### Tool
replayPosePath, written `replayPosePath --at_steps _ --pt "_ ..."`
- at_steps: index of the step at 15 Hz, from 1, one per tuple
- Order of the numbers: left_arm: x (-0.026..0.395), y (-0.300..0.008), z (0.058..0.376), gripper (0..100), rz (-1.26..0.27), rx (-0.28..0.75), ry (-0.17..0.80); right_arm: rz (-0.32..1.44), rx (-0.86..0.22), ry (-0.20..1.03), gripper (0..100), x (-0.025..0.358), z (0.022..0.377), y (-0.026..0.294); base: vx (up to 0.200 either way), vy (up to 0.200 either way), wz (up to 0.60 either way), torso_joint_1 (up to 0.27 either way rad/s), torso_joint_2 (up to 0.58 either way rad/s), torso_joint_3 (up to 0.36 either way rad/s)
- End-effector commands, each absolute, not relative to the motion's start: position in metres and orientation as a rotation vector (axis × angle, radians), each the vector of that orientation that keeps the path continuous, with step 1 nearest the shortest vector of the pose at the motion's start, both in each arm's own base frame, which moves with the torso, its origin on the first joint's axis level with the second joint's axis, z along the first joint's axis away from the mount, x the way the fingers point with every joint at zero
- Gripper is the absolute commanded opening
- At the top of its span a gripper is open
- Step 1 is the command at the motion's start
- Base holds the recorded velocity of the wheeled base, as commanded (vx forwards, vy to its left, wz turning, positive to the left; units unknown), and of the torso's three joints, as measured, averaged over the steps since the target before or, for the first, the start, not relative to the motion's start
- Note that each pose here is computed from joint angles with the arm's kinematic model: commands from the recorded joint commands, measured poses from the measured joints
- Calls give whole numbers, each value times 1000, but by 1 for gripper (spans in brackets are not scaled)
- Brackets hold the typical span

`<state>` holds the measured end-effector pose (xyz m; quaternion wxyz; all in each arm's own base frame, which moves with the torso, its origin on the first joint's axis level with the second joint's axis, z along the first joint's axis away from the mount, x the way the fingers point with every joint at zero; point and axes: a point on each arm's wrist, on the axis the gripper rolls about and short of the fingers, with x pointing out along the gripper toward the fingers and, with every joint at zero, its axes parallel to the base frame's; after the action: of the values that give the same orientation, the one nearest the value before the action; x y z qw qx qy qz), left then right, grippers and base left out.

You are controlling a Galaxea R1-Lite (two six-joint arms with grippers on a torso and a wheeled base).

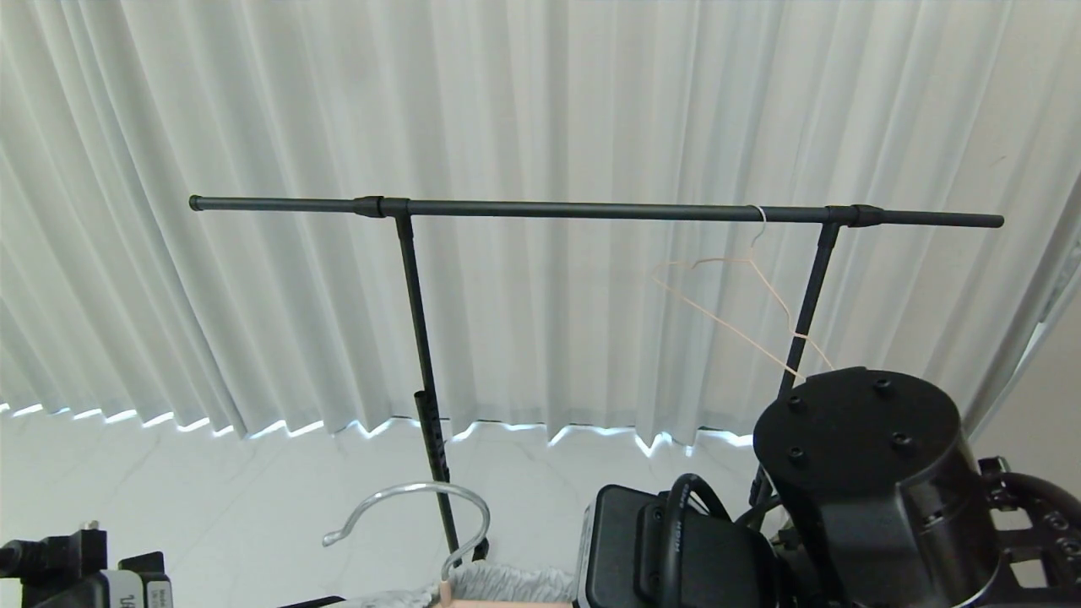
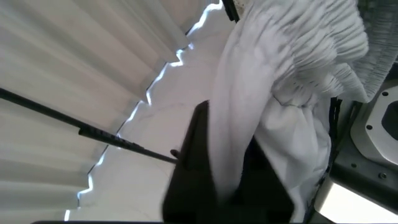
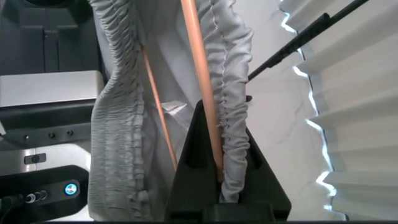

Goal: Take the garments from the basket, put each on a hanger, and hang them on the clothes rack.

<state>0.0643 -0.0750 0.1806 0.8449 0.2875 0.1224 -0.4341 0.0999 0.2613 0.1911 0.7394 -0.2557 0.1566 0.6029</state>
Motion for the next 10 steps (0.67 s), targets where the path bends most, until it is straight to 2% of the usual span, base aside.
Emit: replayPosePath --at_steps 1,3,7,10 --pt "64 -75 180 100 -915 609 262 1324 -562 334 0 99 193 261 0 0 0 0 0 0" --pt "64 -75 178 100 -916 611 270 1327 -565 311 0 98 197 259 0 0 0 0 0 0" --pt "64 -74 173 100 -913 608 292 1328 -654 214 0 102 204 249 0 0 0 0 0 0" --pt "65 -71 174 100 -880 593 296 1282 -685 205 0 114 203 238 0 0 0 0 0 0"
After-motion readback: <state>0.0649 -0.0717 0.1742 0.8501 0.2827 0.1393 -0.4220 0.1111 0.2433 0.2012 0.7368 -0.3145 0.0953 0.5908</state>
